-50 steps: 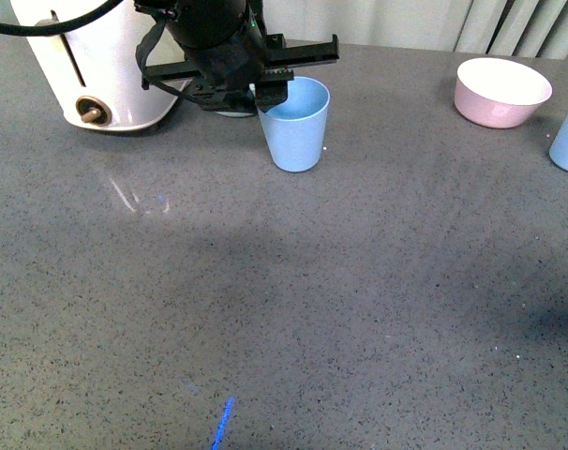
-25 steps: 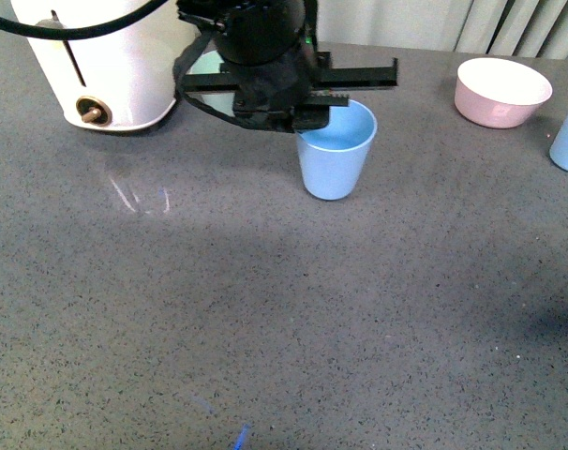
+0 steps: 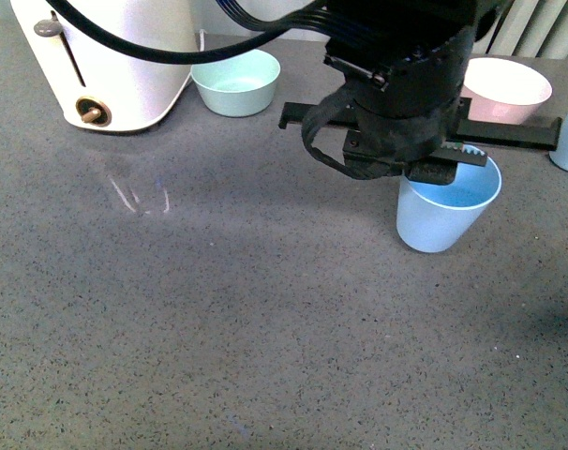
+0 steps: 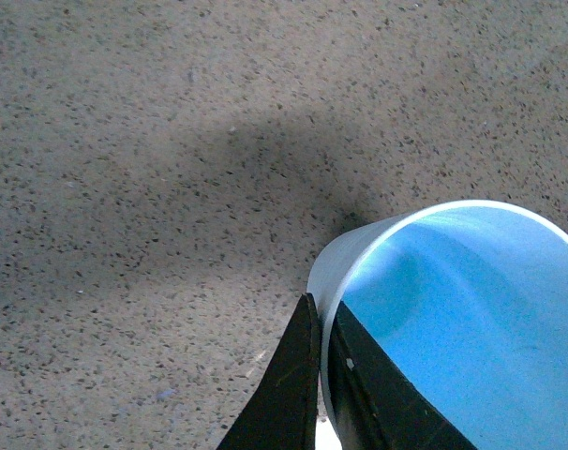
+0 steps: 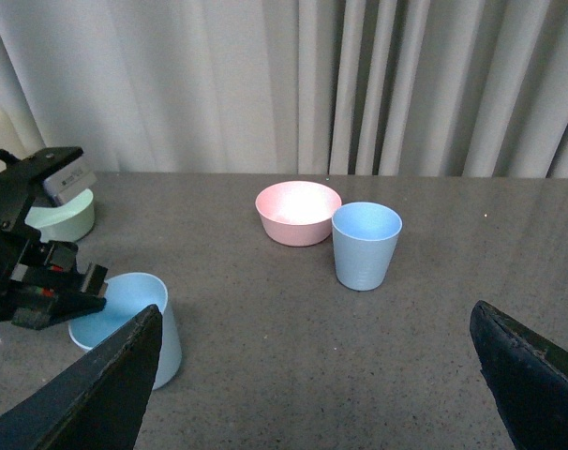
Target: Stack blue cups with both arms
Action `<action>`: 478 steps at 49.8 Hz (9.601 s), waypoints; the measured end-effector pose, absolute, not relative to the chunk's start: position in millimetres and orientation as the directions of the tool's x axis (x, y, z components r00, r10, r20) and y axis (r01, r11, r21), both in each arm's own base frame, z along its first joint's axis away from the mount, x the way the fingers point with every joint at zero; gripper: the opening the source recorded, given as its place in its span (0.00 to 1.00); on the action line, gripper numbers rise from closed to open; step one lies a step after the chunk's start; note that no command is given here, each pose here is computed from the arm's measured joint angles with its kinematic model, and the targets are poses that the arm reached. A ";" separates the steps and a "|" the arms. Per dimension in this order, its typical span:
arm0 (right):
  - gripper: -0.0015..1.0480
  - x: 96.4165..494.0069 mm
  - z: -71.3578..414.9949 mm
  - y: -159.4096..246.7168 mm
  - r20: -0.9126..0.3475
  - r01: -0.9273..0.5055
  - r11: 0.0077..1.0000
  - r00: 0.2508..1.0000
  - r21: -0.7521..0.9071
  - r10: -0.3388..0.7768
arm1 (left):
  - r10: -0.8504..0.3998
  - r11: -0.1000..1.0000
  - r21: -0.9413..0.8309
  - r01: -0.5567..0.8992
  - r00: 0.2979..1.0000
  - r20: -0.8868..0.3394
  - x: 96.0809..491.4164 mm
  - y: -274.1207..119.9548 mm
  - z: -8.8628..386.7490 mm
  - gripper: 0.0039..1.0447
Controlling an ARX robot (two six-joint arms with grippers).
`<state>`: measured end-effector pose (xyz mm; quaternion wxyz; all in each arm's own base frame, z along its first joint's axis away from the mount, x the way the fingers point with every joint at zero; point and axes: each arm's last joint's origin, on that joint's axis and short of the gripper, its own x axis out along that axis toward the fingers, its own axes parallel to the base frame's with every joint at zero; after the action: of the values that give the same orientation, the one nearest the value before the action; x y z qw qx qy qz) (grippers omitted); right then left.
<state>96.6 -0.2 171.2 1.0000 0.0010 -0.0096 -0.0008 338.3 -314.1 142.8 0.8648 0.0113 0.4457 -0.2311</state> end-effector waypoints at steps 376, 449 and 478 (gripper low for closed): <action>0.02 286.4 200.4 79.2 -0.686 -0.772 0.608 0.544 -0.185 0.482 | -0.004 1.000 -0.009 0.004 1.000 0.007 97.3 -0.4 168.1 0.92; 0.02 185.6 193.8 0.0 -0.006 -0.003 1.000 1.000 -0.012 0.003 | -0.004 1.000 -0.009 0.004 1.000 0.007 97.3 -0.4 168.1 0.92; 0.02 138.4 169.7 0.0 0.007 0.000 1.000 1.000 -0.010 0.000 | -0.004 1.000 -0.008 0.004 1.000 0.007 97.3 -0.4 168.1 0.92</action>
<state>138.4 0.0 169.7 1.0000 -0.0052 -0.0037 0.0000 97.3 -0.4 168.1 1.0000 -0.0041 -0.0033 -0.0021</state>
